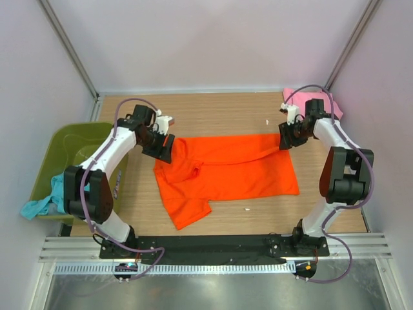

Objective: Fold and stack the t-shirts
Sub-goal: Fold the tshirt

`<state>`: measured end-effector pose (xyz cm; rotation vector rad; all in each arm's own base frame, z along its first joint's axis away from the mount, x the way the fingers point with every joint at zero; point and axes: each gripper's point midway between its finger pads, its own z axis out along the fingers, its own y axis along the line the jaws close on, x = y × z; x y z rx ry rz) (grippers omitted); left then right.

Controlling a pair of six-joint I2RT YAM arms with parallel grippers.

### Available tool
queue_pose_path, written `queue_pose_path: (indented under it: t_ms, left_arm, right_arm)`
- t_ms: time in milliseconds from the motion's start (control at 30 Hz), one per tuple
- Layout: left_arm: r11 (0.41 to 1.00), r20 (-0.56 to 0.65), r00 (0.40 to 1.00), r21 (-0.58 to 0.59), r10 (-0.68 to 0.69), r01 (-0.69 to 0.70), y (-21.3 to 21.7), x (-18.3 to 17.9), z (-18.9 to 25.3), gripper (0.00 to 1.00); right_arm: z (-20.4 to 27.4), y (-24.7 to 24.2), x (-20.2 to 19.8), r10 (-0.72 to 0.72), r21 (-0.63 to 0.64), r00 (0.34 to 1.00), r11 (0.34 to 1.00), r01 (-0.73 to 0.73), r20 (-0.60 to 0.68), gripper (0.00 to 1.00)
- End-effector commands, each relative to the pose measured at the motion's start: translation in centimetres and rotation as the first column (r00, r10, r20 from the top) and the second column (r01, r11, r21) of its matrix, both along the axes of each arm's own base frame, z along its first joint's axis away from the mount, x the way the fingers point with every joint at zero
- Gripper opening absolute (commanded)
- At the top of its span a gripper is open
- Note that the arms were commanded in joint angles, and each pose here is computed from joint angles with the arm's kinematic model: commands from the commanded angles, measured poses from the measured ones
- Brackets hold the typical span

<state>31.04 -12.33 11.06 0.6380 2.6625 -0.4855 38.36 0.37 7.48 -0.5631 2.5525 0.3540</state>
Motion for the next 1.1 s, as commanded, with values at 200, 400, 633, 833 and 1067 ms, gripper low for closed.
queue_pose_path:
  t_ms: [200, 400, 633, 833, 1067]
  left_arm:
    - [0.994, 0.052, 0.993, -0.043, 0.105, -0.102, 0.0, 5.8, 1.2, 0.60]
    - [0.982, -0.035, 0.987, -0.101, 0.159, -0.161, 0.2, 10.0, -1.6, 0.49]
    - [0.979, -0.010, 0.982, -0.073, 0.188, -0.188, 1.5, 13.7, -2.5, 0.49]
    - [0.978, 0.012, 0.980, -0.056, 0.201, -0.200, 2.0, 15.4, -2.8, 0.48]
    - [0.974, 0.008, 0.974, -0.023, 0.227, -0.227, 3.4, 14.9, -3.0, 0.47]
  right_arm:
    - [5.8, 1.3, 4.4, -0.072, 0.129, 0.990, 0.990, 0.056, 0.123, 0.50]
    - [2.4, 1.4, 6.3, -0.091, 0.142, 0.993, 0.987, 0.080, 0.076, 0.48]
    - [0.0, 1.4, 6.7, -0.078, 0.138, 0.996, 0.988, 0.072, 0.033, 0.45]
    - [-1.6, 1.4, 6.9, -0.080, 0.140, 0.997, 0.987, 0.079, 0.001, 0.44]
    - [-2.5, 1.9, 7.0, -0.070, 0.149, 0.997, 0.986, 0.072, -0.018, 0.43]
